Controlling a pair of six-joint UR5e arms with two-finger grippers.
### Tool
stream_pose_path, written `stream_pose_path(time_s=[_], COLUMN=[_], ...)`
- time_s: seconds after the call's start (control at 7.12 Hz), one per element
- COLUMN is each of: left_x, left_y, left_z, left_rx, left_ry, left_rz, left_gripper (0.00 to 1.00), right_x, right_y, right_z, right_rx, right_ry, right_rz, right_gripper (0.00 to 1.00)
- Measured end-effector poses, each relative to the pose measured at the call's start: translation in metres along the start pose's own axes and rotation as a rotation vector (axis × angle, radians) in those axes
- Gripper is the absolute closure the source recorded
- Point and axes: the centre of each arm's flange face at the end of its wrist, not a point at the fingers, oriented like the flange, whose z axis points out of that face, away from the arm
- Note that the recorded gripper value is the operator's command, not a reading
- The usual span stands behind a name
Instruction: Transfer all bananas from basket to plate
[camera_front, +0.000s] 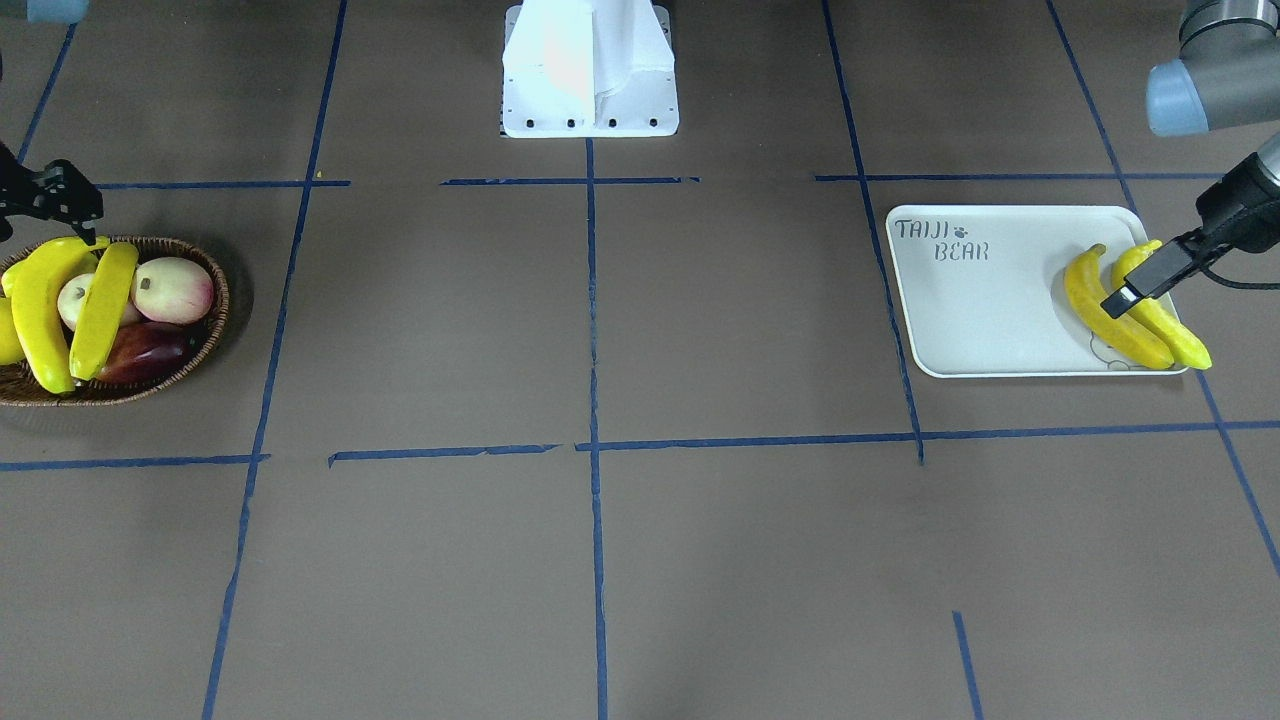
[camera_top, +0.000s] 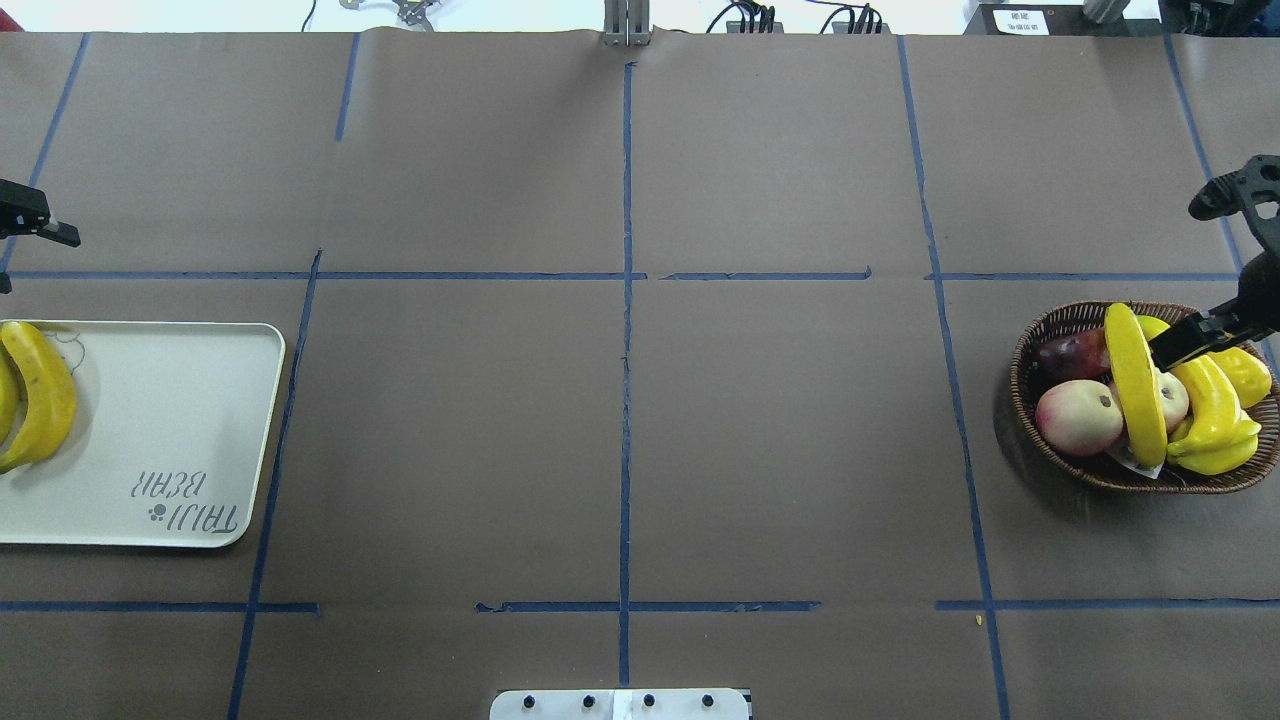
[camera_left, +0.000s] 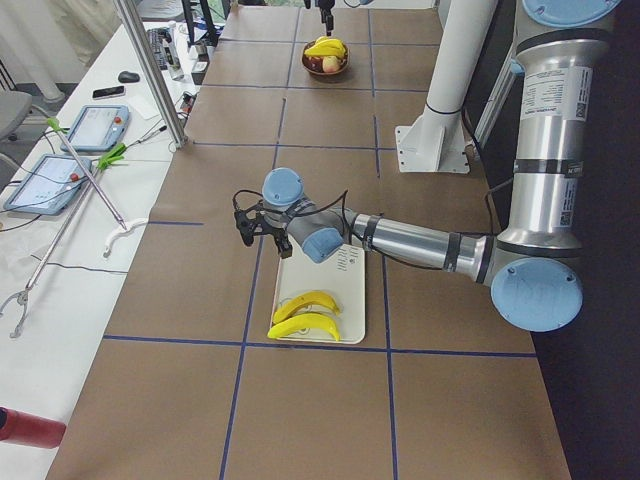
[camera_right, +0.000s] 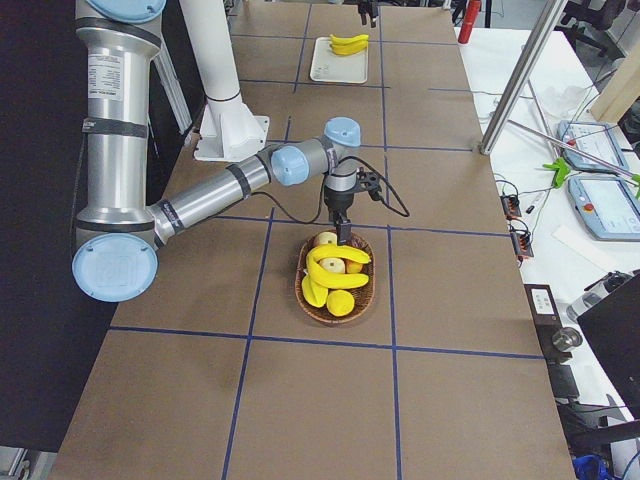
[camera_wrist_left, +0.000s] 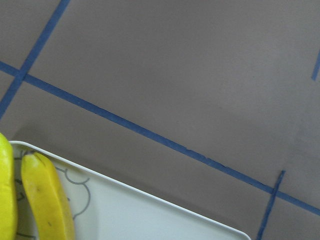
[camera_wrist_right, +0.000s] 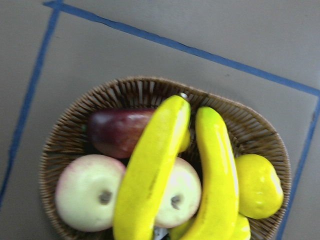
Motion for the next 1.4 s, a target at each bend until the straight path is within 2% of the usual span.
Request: stream_pose_path(time_s=[0.14, 0.28, 0.42, 0.7, 1.12, 1.4], left_x=[0.003, 0.005, 0.006, 0.006, 0.003, 0.002], left_y=[0.002, 0.004, 0.005, 0.006, 0.007, 0.008], left_z=[0.002, 0.004, 0.007, 0.009, 0.010, 0.011], left_rx=[-0.005, -0.009, -0.009, -0.001, -0.002, -0.004], left_ry=[0.001, 0.000, -0.003, -0.008, -0.011, -0.013], left_rz=[-0.001, 0.001, 0.004, 0.007, 0.005, 0.004], left_gripper=[0.00, 0.00, 0.00, 0.00, 0.00, 0.00], right_x=[0.018, 0.028, 0.032, 0.025, 0.006, -0.002], right_y=[0.009, 0.012, 0.012, 0.011, 0.018, 0.023], right_z=[0.020, 0.035, 0.044, 0.054, 0.076, 0.086], right_rx=[-0.021, -0.038, -0.034, -0.017, -0.039, -0.044], right_ry=[0.048, 0.069, 0.070, 0.056, 0.073, 0.107], right_rz=[0.045, 0.120, 0.213, 0.329, 0.353, 0.331], right_gripper=[0.04, 0.04, 0.04, 0.04, 0.06, 0.18])
